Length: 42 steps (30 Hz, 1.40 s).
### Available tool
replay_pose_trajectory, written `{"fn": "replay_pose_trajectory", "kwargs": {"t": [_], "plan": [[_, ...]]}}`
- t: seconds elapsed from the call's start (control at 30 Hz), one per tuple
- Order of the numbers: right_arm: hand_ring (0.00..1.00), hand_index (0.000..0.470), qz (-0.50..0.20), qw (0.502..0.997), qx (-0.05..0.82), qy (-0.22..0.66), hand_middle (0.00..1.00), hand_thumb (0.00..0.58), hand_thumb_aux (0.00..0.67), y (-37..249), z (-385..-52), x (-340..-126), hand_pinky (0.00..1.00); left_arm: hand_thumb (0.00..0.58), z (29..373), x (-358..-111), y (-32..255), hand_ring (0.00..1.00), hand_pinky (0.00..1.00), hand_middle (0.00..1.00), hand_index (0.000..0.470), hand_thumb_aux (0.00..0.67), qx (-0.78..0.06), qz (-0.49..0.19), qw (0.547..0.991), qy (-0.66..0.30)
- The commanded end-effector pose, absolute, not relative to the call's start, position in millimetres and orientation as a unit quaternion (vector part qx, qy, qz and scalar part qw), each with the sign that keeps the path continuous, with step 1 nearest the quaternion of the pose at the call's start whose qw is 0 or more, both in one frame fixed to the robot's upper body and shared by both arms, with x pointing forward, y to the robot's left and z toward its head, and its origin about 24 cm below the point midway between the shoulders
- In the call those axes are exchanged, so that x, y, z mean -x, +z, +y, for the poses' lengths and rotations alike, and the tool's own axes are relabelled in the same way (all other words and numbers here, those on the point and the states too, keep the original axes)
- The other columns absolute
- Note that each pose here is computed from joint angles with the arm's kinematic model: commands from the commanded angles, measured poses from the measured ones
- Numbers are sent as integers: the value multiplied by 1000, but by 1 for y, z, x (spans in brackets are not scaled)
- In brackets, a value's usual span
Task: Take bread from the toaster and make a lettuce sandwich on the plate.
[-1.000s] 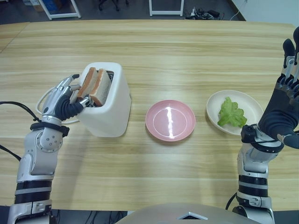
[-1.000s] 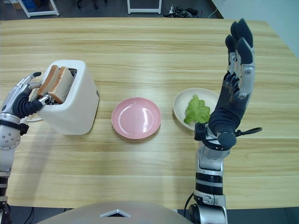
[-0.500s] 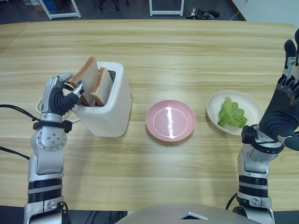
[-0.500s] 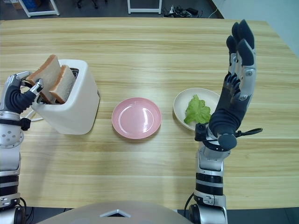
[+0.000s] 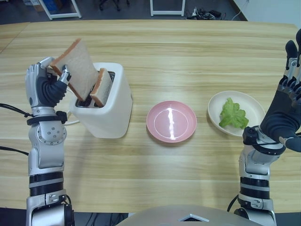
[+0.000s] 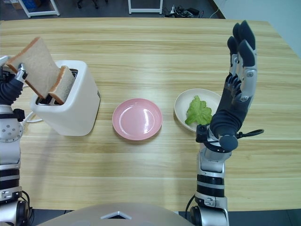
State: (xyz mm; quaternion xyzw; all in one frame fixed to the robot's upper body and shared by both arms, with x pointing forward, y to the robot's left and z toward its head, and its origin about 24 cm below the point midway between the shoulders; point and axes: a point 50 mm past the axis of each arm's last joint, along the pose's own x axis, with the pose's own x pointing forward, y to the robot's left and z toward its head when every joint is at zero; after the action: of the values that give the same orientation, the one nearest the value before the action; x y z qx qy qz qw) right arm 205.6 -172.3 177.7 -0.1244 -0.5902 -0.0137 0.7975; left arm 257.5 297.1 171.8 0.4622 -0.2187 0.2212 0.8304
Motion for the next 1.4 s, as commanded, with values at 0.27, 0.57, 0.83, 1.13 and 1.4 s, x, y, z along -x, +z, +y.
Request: {"fn": "replay_pose_trajectory", "kwargs": {"t": [0.27, 0.57, 0.83, 1.13, 1.4], "plan": [[0, 0, -585, 800, 129, -10, 0, 0, 0, 175, -171, -206, 0, 580, 282, -249, 207, 1000, 1000, 1000, 470, 670, -411, -334, 813, 241], [0, 0, -586, 801, 126, -10, 0, 0, 0, 175, -169, -209, 0, 580, 244, -259, 228, 1000, 1000, 1000, 470, 670, -358, -384, 836, 161], [0, 0, -591, 798, 121, -11, 0, 0, 0, 175, -168, -214, 0, 580, 157, -304, 196, 1000, 1000, 1000, 470, 670, -211, -284, 932, -83], [0, 0, -592, 798, 114, -6, 0, 0, 0, 176, -165, -217, 0, 580, 109, -300, 95, 1000, 1000, 1000, 470, 670, -170, -102, 957, -209], [0, 0, -590, 800, 111, -4, 0, 0, 0, 175, -163, -217, 0, 580, 121, -296, 41, 1000, 1000, 1000, 470, 670, -197, -8, 961, -195]]}}
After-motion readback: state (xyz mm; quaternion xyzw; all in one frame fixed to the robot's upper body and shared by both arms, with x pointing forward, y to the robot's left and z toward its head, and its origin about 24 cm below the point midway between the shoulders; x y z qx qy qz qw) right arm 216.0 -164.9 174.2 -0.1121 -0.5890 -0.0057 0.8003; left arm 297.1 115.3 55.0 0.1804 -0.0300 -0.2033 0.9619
